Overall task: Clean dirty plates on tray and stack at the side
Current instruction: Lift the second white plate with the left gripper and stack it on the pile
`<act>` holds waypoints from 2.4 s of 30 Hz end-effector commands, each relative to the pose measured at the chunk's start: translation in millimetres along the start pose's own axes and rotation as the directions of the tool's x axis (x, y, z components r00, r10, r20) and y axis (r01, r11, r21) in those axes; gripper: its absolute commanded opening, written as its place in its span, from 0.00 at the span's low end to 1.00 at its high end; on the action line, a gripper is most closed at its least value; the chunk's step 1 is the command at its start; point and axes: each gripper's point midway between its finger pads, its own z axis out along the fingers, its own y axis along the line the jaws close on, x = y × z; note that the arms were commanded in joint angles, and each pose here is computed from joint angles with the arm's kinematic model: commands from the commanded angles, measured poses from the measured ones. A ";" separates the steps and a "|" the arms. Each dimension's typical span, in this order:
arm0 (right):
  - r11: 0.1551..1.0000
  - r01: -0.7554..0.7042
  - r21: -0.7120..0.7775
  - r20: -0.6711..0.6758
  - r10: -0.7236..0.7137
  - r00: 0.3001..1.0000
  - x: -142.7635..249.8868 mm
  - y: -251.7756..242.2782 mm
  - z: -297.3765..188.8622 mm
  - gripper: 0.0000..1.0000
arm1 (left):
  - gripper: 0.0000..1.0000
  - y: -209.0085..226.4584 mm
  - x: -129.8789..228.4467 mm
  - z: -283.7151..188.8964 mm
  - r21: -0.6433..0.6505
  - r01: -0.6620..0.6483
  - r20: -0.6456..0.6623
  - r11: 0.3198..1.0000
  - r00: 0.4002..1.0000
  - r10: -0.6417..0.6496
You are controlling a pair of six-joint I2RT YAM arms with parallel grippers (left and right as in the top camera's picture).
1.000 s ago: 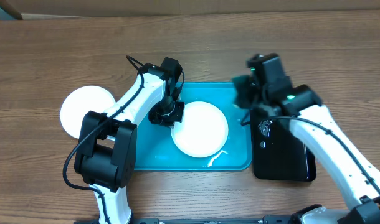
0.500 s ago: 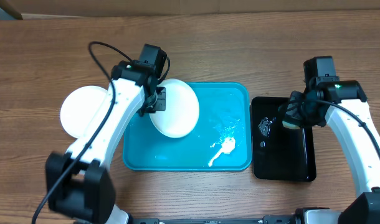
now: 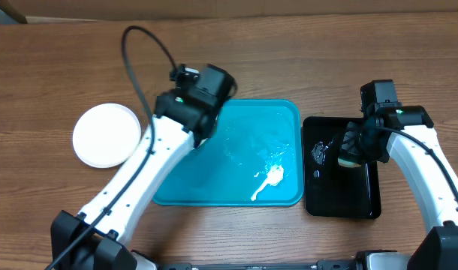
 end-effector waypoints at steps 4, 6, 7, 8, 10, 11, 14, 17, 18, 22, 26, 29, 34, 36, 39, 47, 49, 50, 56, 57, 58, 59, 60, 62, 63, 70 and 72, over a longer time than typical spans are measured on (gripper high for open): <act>1.000 0.006 -0.001 0.019 -0.006 1.000 -2.4 -0.4 -2.7 0.05 | 0.04 18.4 -25.2 -39.1 -0.200 0.021 0.202 0.980 0.979 0.020; 1.000 0.007 -0.001 0.020 -0.007 1.000 -2.5 -0.4 -2.4 0.05 | 0.04 13.0 -27.5 -48.8 -0.211 0.007 0.233 0.977 0.971 0.044; 1.000 0.006 -0.001 0.019 -0.006 1.000 -2.3 -0.5 -2.3 0.05 | 0.04 10.8 -28.7 -53.9 -0.220 0.000 0.250 0.976 0.967 0.056; 1.000 0.006 -0.001 0.019 -0.006 1.000 -2.2 -0.5 -2.3 0.05 | 0.04 9.1 -29.8 -58.6 -0.228 -0.003 0.266 0.974 0.962 0.066; 1.000 0.006 -0.001 0.019 -0.006 1.000 -2.2 -0.5 -2.3 0.05 | 0.04 7.4 -31.4 -64.5 -0.239 -0.006 0.286 0.971 0.955 0.076; 1.000 0.007 -0.001 0.019 -0.007 1.000 -2.2 -0.5 -2.3 0.05 | 0.04 7.0 -32.0 -65.9 -0.241 -0.004 0.292 0.970 0.953 0.077; 1.000 0.006 0.000 0.018 -0.006 1.000 -2.1 -0.5 -2.3 0.05 | 0.04 6.8 -32.2 -66.1 -0.241 -0.003 0.293 0.971 0.953 0.076; 1.000 0.007 0.000 0.018 -0.007 1.000 -2.1 -0.5 -2.3 0.05 | 0.04 6.9 -32.2 -65.9 -0.241 -0.003 0.293 0.971 0.953 0.076; 1.000 0.006 0.000 0.018 -0.006 1.000 -2.1 -0.5 -2.3 0.05 | 0.04 6.9 -32.2 -65.9 -0.241 -0.003 0.293 0.971 0.953 0.076; 1.000 0.007 0.000 0.018 -0.007 1.000 -2.1 -0.5 -2.3 0.05 | 0.04 1.4 -28.7 -61.3 -0.192 0.017 0.275 0.981 0.961 0.037; 1.000 0.007 0.000 0.018 -0.007 1.000 -2.0 -0.6 -2.3 0.05 | 0.04 -7.7 -13.8 -39.3 -0.068 0.009 0.157 0.998 0.988 0.002; 1.000 0.007 0.000 0.018 -0.007 1.000 -2.0 -0.6 -2.3 0.05 | 0.04 4.1 1.3 -17.5 -0.026 0.076 0.039 0.997 0.996 -0.075; 1.000 0.007 0.000 0.018 -0.007 1.000 -2.1 -0.5 -2.3 0.05 | 0.04 39.7 24.5 18.9 -0.007 0.231 -0.147 0.973 0.962 -0.230; 1.000 0.007 0.000 0.018 -0.007 1.000 -2.0 -0.6 -2.3 0.05 | 0.04 54.3 34.1 33.9 0.003 0.310 -0.221 0.951 0.928 -0.302; 1.000 0.007 0.000 0.018 -0.007 1.000 -2.1 -0.6 -2.3 0.05 | 0.04 73.0 50.3 55.0 0.015 0.431 -0.330 0.902 0.854 -0.403; 1.000 0.007 0.000 0.017 -0.007 1.000 -1.9 -0.6 -2.3 0.05 | 0.04 137.1 90.8 108.2 -0.022 0.741 -0.496 0.671 0.575 -0.651; 1.000 0.007 0.000 0.017 -0.007 1.000 -1.9 -0.6 -2.3 0.05 | 0.04 148.9 98.7 118.6 -0.030 0.774 -0.509 0.632 0.533 -0.676; 1.000 0.007 0.000 0.017 -0.007 1.000 -1.9 -0.6 -2.3 0.05 | 0.04 156.9 104.8 126.5 -0.043 0.791 -0.514 0.610 0.506 -0.692; 1.000 0.007 0.000 0.017 -0.007 1.000 -1.8 -0.6 -2.3 0.05 | 0.04 157.9 121.6 153.6 -0.038 0.810 -0.575 0.585 0.461 -0.676; 1.000 0.007 0.000 0.017 -0.007 1.000 -1.8 -0.6 -2.3 0.05 | 0.04 155.1 123.9 157.6 -0.042 0.809 -0.587 0.587 0.456 -0.669; 1.000 0.007 0.000 0.017 -0.007 1.000 -1.8 -0.6 -2.3 0.05 | 0.04 152.3 126.0 161.8 -0.045 0.806 -0.597 0.590 0.452 -0.663; 1.000 0.007 0.000 0.017 -0.007 1.000 -1.8 -0.6 -2.3 0.05 | 0.04 149.0 128.4 166.6 -0.049 0.803 -0.608 0.594 0.447 -0.656; 1.000 0.007 0.000 0.017 -0.007 1.000 -1.8 -0.6 -2.3 0.05 | 0.04 145.9 130.8 170.3 -0.053 0.800 -0.619 0.597 0.443 -0.649; 1.000 0.007 0.001 0.015 -0.007 1.000 -1.2 -0.8 -2.3 0.05 | 0.04 140.3 136.1 177.2 -0.063 0.794 -0.640 0.605 0.433 -0.635; 1.000 0.007 0.001 0.014 -0.007 1.000 -1.0 -0.8 -2.3 0.05 | 0.04 138.1 137.7 180.4 -0.065 0.792 -0.647 0.607 0.429 -0.630; 1.000 0.007 -0.006 0.012 -0.007 1.000 -0.7 0.3 -2.3 0.05 | 0.40 132.9 141.9 190.4 -0.053 0.774 -0.662 0.631 0.446 -0.602; 1.000 0.007 -0.006 0.012 -0.007 1.000 -0.7 0.3 -2.3 0.05 | 0.54 133.9 140.7 190.2 -0.052 0.775 -0.660 0.630 0.447 -0.604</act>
